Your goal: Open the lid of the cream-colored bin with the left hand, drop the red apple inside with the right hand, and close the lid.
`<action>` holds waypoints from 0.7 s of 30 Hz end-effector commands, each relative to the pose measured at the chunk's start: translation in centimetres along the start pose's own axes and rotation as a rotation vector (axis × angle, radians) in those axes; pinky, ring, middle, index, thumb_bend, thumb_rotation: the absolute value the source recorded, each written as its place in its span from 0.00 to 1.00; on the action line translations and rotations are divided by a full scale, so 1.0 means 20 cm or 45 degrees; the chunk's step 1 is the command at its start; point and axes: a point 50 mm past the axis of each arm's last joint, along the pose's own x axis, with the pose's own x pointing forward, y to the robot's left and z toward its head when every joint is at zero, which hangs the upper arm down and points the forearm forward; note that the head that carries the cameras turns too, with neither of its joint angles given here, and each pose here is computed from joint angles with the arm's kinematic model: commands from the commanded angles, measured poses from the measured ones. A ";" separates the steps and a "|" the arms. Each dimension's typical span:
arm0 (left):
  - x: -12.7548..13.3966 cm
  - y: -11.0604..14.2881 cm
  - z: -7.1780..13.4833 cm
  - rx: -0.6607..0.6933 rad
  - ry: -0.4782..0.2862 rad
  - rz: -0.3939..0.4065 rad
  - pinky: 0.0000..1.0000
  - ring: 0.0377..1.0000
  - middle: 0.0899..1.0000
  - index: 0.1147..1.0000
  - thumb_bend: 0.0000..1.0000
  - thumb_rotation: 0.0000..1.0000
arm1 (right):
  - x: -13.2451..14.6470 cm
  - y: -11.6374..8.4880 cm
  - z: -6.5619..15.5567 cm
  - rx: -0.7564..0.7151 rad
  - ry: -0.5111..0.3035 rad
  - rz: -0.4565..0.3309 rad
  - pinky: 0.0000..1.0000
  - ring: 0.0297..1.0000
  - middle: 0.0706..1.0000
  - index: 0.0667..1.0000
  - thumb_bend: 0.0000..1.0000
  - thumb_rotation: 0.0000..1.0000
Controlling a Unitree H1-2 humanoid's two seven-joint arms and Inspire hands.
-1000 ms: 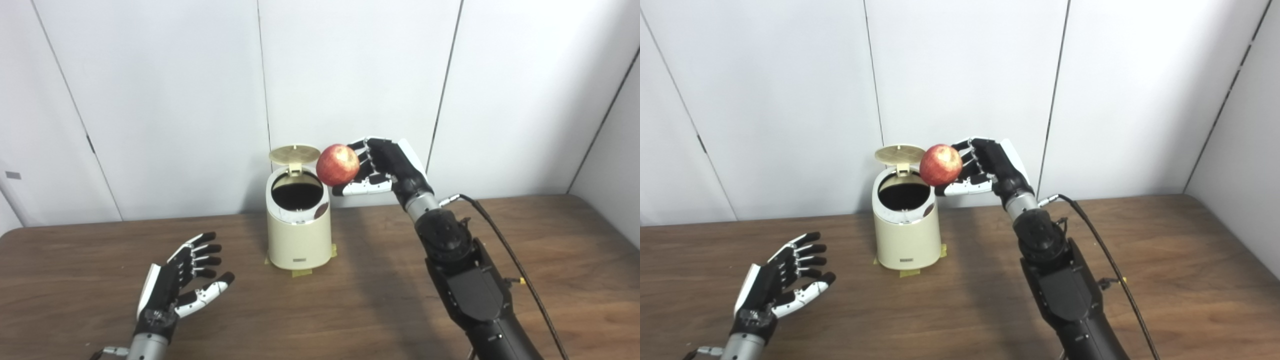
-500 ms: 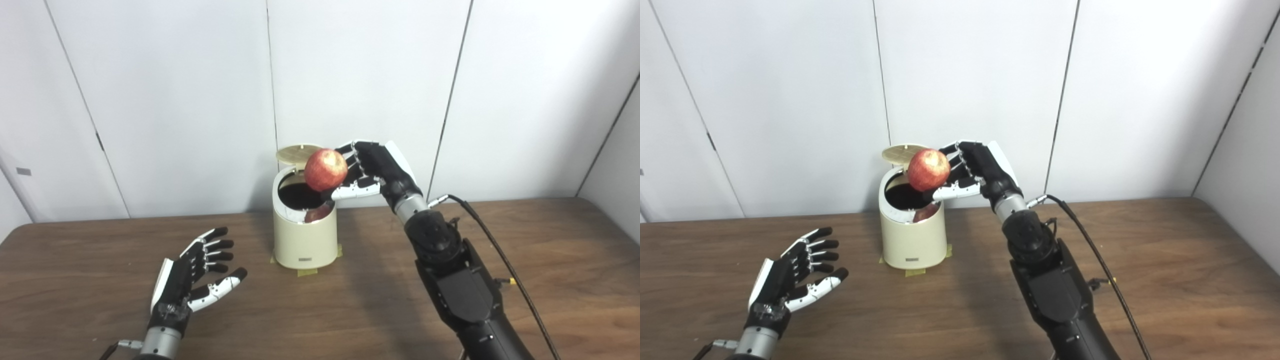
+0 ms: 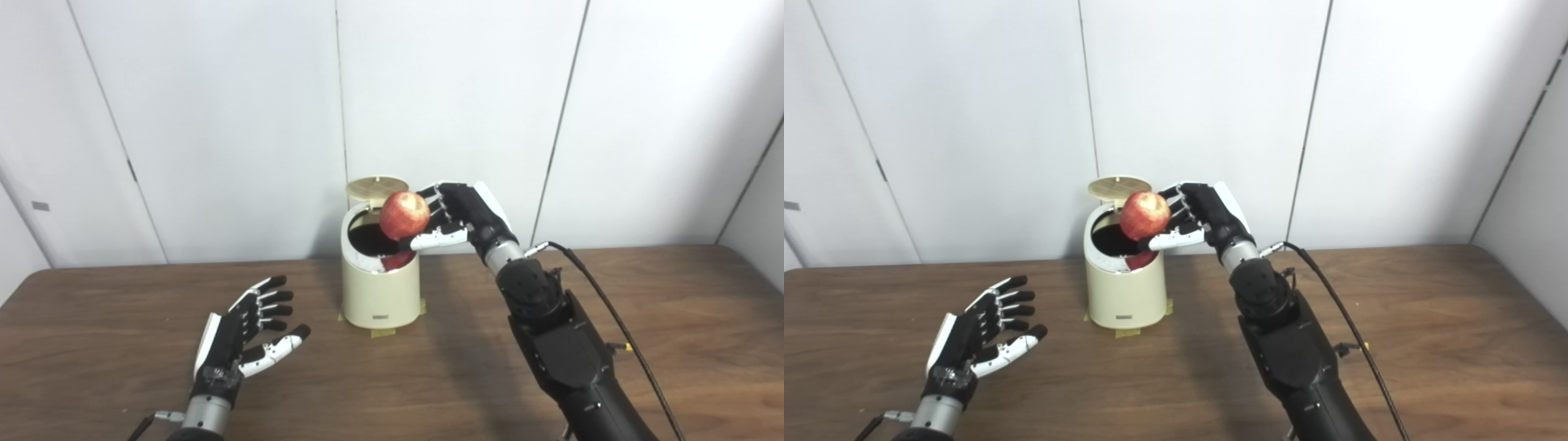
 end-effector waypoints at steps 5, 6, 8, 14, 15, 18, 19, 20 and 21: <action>0.08 0.00 0.13 0.001 -0.129 0.009 0.63 0.69 0.73 0.81 0.67 0.12 | 0.09 -0.03 0.18 -0.006 -0.117 -0.052 0.42 0.44 0.41 0.46 0.53 0.00; 0.08 0.00 0.13 0.004 -0.128 0.009 0.63 0.69 0.73 0.81 0.67 0.11 | 0.09 -0.03 0.18 0.005 -0.126 -0.045 0.43 0.44 0.41 0.46 0.53 0.00; 0.08 0.00 0.13 0.008 -0.128 0.007 0.63 0.69 0.73 0.81 0.66 0.11 | 0.09 -0.02 0.18 0.010 -0.158 -0.026 0.43 0.46 0.41 0.48 0.53 0.00; 0.08 -0.01 0.13 0.001 -0.126 0.003 0.63 0.69 0.73 0.81 0.66 0.12 | 0.08 -0.01 0.19 -0.028 -0.177 0.004 0.52 0.59 0.59 0.68 0.84 0.10; 0.08 -0.02 0.13 -0.003 -0.125 0.005 0.64 0.69 0.73 0.81 0.67 0.12 | 0.08 -0.01 0.19 -0.029 -0.179 0.003 0.51 0.59 0.63 0.70 0.87 0.11; 0.08 -0.02 0.13 -0.001 -0.126 0.006 0.64 0.70 0.74 0.81 0.67 0.12 | 0.07 -0.01 0.19 -0.028 -0.180 0.004 0.51 0.61 0.69 0.74 0.89 0.11; 0.08 -0.02 0.13 0.003 -0.125 0.006 0.64 0.70 0.74 0.81 0.67 0.13 | 0.07 -0.01 0.20 -0.030 -0.180 0.006 0.50 0.62 0.71 0.75 0.89 0.11; 0.08 -0.02 0.13 0.007 -0.125 0.008 0.64 0.70 0.74 0.81 0.67 0.13 | 0.07 -0.01 0.20 -0.029 -0.180 0.008 0.50 0.62 0.72 0.74 0.89 0.11; 0.08 -0.02 0.13 0.010 -0.127 0.009 0.64 0.69 0.73 0.81 0.67 0.13 | 0.07 -0.02 0.20 -0.027 -0.181 0.010 0.50 0.63 0.72 0.72 0.90 0.11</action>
